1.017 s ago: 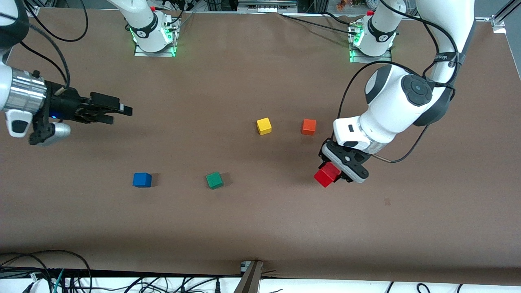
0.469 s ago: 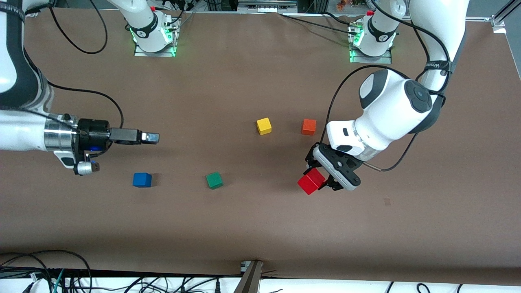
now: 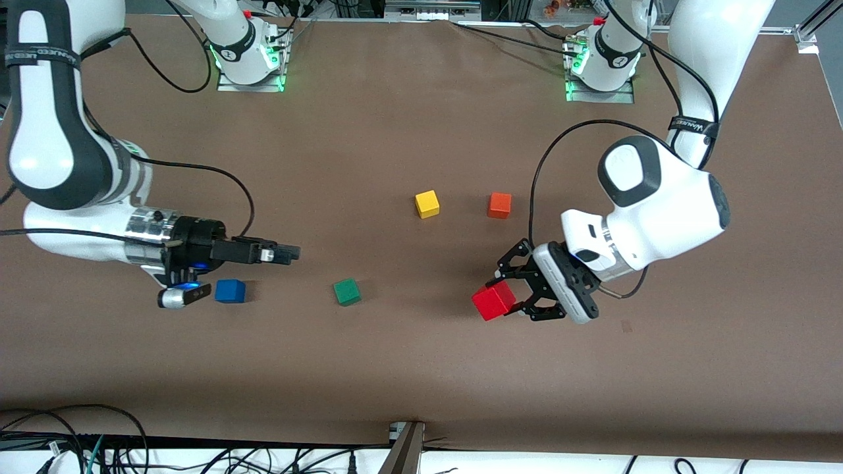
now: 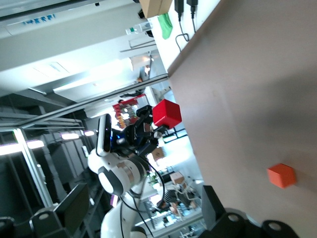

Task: Pass red block to right arm, stack on blue
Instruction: 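Carry the red cube to mid-table while the right gripper reaches toward it, then close the right gripper on the red cube held by the left gripper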

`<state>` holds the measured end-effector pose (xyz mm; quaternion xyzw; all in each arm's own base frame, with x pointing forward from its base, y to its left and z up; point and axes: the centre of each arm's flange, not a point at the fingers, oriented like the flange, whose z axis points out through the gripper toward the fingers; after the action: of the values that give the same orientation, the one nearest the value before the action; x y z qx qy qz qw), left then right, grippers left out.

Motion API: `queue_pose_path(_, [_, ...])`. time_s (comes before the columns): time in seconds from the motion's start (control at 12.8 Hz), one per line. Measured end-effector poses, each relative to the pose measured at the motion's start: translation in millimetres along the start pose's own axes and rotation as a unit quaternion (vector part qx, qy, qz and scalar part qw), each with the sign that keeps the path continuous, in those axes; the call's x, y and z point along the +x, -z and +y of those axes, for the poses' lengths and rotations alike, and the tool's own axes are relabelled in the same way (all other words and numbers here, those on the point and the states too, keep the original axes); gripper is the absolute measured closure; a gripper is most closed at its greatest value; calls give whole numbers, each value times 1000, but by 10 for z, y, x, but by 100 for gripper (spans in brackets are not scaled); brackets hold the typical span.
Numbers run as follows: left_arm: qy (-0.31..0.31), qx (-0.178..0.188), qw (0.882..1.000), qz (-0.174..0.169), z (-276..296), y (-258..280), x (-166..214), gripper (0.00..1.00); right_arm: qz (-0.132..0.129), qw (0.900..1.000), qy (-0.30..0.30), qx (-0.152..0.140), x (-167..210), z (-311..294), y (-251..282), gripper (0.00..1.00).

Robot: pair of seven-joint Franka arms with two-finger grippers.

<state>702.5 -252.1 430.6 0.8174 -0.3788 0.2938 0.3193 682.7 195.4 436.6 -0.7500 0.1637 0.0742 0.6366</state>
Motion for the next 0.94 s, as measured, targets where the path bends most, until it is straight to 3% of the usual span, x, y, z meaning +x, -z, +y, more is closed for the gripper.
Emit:
queue_pose_path(0.16, [-12, -24, 999, 34, 72, -50, 32, 44, 17, 999, -19, 24, -52, -46, -239, 0])
queue_pose_path(0.39, [-26, -45, 997, 57, 262, -169, 134, 44, 36, 997, -41, 48, -95, 0, -589, 0])
queue_pose_path(0.7, [-36, -58, 994, 83, 409, -173, 345, 44, 50, 998, -22, 38, -17, 150, -1077, 0])
queue_pose_path(0.94, [-39, -64, 993, 96, 468, -187, 457, 44, 52, 998, 4, 34, 53, 245, -1127, 0])
